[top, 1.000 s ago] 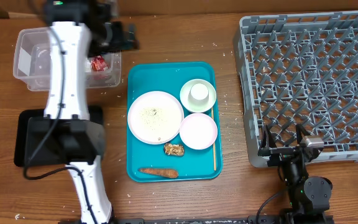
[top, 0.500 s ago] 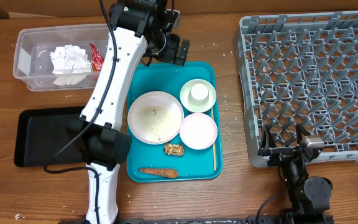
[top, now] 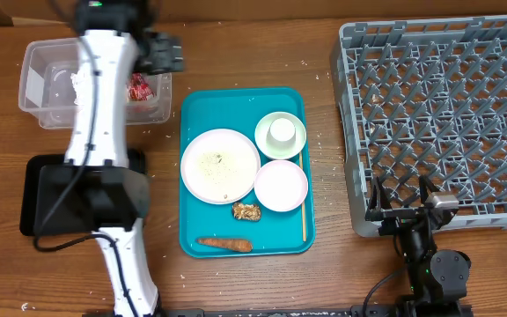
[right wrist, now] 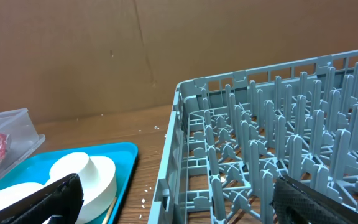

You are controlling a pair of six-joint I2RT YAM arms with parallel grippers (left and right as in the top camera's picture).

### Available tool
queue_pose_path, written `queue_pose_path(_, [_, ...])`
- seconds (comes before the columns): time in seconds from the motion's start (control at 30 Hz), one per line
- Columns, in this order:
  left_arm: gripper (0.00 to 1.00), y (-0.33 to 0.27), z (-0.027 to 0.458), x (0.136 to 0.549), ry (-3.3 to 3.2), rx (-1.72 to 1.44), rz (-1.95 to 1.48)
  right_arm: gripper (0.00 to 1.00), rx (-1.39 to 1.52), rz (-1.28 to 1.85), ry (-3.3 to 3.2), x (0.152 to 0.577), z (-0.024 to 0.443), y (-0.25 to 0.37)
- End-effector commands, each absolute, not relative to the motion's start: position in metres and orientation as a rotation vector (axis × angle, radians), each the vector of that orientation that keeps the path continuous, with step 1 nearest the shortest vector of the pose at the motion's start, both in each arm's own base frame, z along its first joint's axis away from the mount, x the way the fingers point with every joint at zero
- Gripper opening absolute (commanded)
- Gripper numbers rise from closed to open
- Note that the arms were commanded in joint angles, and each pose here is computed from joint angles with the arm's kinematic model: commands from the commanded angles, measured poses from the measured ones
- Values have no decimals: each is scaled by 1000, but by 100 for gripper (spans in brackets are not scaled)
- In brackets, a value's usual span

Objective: Sort waste into correct bins and load items into the dishwasher
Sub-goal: 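Carry the remaining tissue left and drop it into the clear bin, then raise the right arm and move its gripper over the white cup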

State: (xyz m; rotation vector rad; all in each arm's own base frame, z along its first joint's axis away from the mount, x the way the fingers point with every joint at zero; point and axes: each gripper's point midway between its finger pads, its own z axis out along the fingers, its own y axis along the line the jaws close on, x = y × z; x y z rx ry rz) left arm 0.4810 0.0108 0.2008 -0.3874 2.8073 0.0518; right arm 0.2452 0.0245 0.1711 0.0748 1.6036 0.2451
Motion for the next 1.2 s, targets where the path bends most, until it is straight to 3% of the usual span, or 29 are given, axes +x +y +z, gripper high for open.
queue_pose_path(0.0, [100, 46, 193, 475, 2806, -589, 77, 100, 72, 242, 1599, 245, 170, 25])
queue_pose_path(0.27, [100, 69, 192, 472, 2790, -716, -119, 100, 72, 242, 1598, 245, 170, 25])
queue_pose_path(0.63, [100, 78, 202, 501, 2668, -688, -105, 100, 95, 209, 1586, 246, 172, 19])
queue_pose_path(0.93, [100, 78, 204, 504, 2652, -683, -107, 100, 20, 379, 1403, 239, 219, 42])
queue_pose_path(1.17, [100, 78, 204, 504, 2652, -683, -107, 100, 21, 567, 1045, 205, 303, 47])
